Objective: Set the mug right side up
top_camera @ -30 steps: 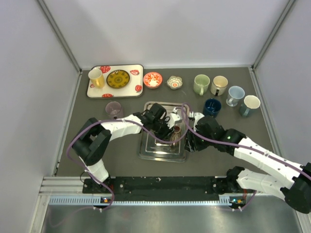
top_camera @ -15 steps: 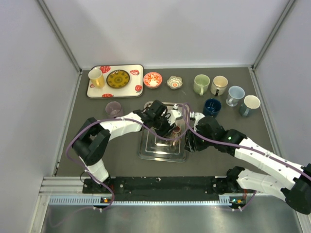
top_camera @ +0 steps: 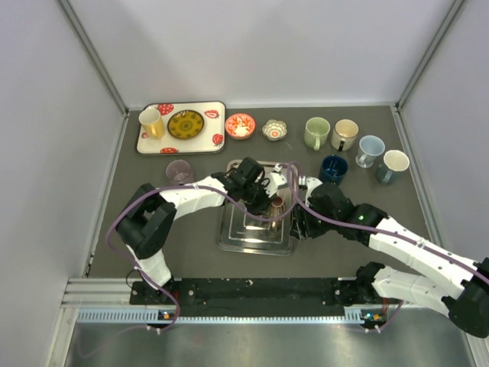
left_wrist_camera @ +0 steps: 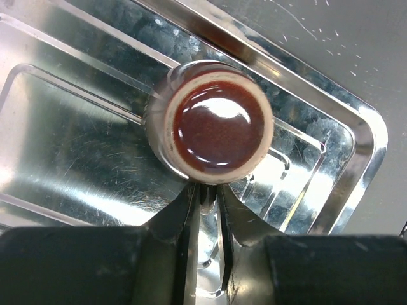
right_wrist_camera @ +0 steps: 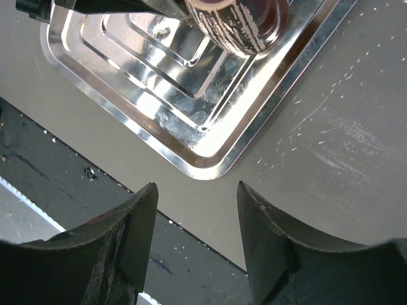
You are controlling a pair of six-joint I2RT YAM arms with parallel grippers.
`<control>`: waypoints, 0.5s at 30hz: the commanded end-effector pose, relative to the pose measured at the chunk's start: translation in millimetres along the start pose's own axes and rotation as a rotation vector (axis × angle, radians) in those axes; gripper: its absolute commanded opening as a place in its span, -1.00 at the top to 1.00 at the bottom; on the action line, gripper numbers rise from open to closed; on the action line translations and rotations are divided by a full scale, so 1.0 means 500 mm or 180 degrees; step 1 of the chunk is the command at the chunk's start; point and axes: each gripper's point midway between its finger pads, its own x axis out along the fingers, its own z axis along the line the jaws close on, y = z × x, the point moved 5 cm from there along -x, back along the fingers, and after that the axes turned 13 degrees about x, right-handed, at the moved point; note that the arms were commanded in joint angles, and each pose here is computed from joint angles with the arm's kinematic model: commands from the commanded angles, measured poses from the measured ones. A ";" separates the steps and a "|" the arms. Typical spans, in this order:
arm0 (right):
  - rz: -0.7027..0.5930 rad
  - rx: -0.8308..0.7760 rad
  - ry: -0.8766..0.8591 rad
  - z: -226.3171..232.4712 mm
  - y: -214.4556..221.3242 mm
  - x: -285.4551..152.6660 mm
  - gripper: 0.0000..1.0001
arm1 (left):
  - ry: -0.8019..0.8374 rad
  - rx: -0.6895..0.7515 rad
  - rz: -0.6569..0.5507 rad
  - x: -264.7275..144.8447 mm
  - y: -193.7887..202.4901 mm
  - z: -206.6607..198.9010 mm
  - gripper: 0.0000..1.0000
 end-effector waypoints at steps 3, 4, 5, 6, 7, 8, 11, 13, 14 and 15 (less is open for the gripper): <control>-0.0092 0.0024 -0.0156 0.016 -0.010 -0.015 -0.08 | 0.0005 0.0070 -0.0120 0.005 -0.019 0.005 0.85; -0.0096 0.0028 -0.0159 0.016 -0.010 -0.017 -0.08 | 0.0005 0.0069 -0.0130 0.004 -0.020 0.004 0.88; -0.0103 0.0037 -0.0165 0.017 -0.011 -0.018 -0.08 | -0.0003 0.0058 -0.0136 0.002 -0.020 0.003 0.91; -0.0115 0.0040 -0.0181 0.019 -0.012 -0.023 -0.08 | -0.0012 0.0043 -0.0156 -0.003 -0.020 0.000 1.00; -0.0112 0.0040 -0.0178 0.018 -0.010 -0.025 -0.08 | -0.0013 0.0039 -0.0170 -0.005 -0.021 -0.001 1.00; -0.0122 0.0062 -0.0189 0.019 -0.012 -0.028 -0.08 | -0.0029 0.0027 -0.0182 -0.009 -0.021 -0.003 1.00; -0.0195 0.0075 -0.0228 0.024 -0.016 -0.042 -0.08 | -0.0122 -0.0072 -0.0194 -0.024 -0.021 -0.006 1.00; -0.0266 0.0090 -0.0249 0.025 -0.019 -0.051 -0.08 | -0.0192 -0.0179 -0.0189 -0.034 -0.020 -0.009 1.00; -0.0282 0.0100 -0.0245 0.024 -0.019 -0.052 -0.08 | -0.0220 -0.0220 -0.0191 -0.038 -0.020 -0.011 1.00; -0.0299 0.0114 -0.0240 0.023 -0.018 -0.054 -0.08 | -0.0278 -0.0312 -0.0190 -0.045 -0.018 -0.013 1.00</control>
